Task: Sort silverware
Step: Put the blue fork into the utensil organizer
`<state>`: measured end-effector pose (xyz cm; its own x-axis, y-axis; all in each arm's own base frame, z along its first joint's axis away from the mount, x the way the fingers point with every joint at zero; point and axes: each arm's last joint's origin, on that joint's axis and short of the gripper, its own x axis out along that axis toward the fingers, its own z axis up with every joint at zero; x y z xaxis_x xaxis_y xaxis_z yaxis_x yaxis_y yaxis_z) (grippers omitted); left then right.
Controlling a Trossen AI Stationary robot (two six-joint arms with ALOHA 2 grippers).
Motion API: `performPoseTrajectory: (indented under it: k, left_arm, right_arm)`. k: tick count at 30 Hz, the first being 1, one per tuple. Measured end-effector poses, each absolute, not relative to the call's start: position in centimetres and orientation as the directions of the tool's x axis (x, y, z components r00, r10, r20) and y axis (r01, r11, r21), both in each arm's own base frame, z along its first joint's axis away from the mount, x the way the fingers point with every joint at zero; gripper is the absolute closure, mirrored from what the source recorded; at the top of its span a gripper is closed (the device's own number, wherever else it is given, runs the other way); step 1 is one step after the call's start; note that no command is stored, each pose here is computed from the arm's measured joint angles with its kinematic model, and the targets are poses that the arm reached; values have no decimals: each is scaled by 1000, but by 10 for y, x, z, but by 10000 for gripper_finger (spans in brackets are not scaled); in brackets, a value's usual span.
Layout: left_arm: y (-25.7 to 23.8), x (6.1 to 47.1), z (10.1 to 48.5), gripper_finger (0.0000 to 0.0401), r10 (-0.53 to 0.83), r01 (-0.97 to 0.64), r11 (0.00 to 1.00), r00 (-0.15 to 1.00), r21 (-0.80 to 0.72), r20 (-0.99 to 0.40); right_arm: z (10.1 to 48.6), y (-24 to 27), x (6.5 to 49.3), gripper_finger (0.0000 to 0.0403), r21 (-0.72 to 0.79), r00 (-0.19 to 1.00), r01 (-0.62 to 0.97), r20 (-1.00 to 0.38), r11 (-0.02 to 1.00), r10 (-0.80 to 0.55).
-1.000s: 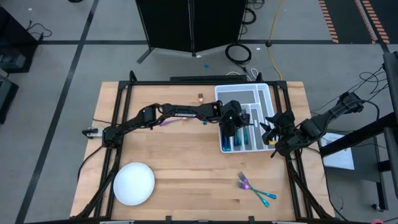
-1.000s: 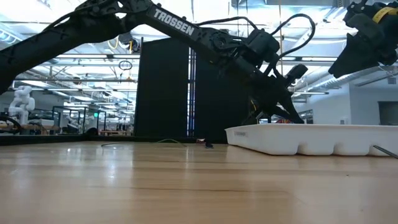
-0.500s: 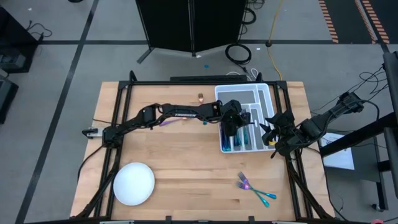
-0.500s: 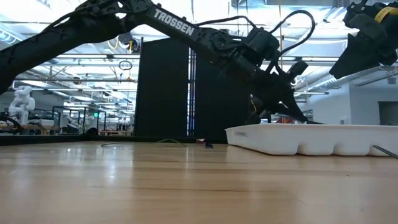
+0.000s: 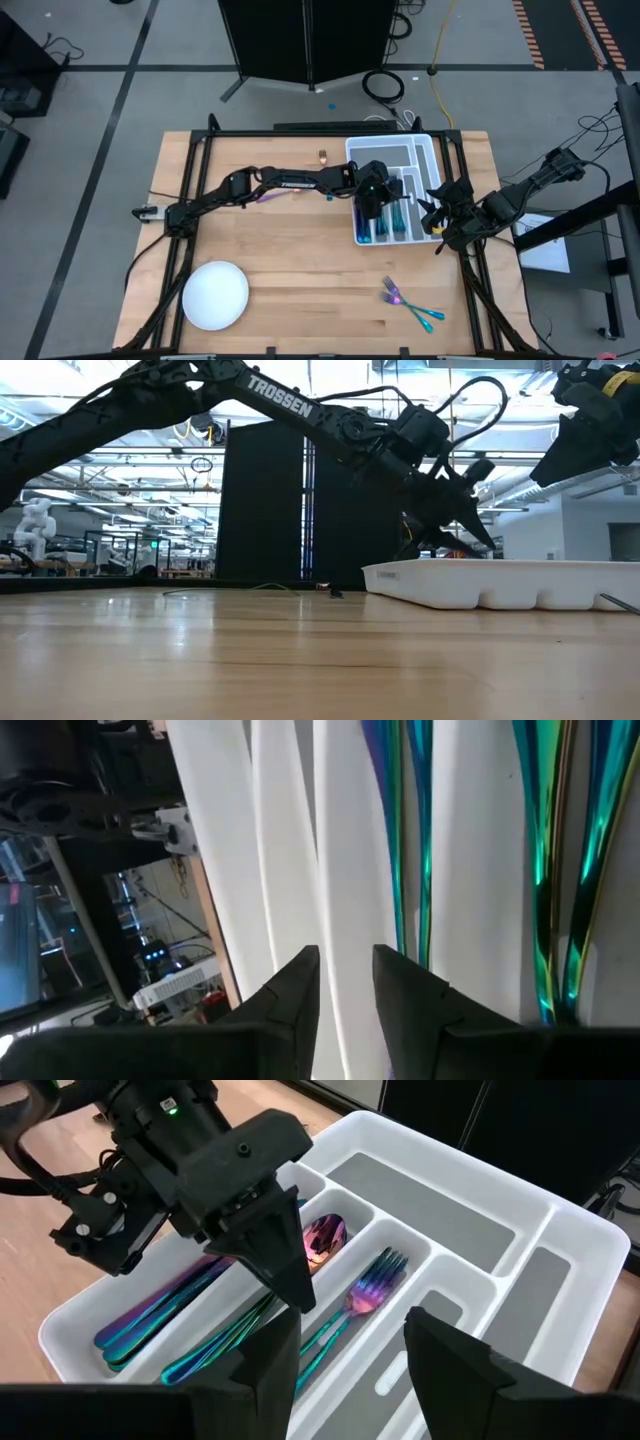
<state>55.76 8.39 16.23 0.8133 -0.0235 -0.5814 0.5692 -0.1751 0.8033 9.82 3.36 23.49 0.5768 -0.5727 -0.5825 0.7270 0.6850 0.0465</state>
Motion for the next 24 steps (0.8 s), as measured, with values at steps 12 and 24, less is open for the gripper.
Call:
performPoseTrajectory:
  k: [12, 24]
  left_arm:
    - [71, 549, 208, 301, 13, 547, 90, 835, 832, -550]
    - [76, 455, 310, 301, 152, 464, 761, 553, 454, -819]
  right_arm:
    - [235, 34, 98, 236, 35, 577, 721, -583, 692, -572]
    - [238, 40, 107, 236, 71, 637, 653, -590, 754, -497]
